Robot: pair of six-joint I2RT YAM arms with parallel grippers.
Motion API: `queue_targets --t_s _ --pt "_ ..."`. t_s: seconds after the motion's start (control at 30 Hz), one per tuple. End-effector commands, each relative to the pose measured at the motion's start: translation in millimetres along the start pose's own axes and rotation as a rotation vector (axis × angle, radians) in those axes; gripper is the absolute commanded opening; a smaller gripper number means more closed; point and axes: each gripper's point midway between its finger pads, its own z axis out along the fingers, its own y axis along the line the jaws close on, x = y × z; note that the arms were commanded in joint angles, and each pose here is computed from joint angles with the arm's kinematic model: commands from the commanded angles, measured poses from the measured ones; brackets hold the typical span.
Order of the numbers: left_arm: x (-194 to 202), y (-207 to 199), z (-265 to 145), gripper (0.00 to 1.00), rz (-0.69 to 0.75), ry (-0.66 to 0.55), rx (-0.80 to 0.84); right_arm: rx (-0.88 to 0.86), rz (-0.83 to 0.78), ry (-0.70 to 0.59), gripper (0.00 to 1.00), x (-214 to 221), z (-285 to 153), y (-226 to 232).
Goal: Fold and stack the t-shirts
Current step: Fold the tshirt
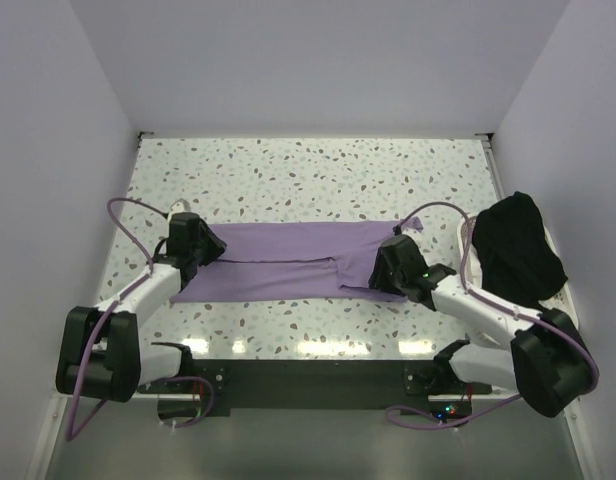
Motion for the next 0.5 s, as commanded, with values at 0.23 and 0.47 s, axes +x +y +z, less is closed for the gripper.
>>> queue_targets --t_s 0.23,0.47 --pt "-12.3 -14.7 -3.9 0.3 -0.01 -0.041 0.047 -0.119 0.042 0.041 0.46 32.8 -21.3 14.0" --pt "-11.7 -14.8 -4.3 0.3 -0.01 -0.038 0.048 -0.117 0.017 0.006 0.46 24.4 -36.9 21.1"
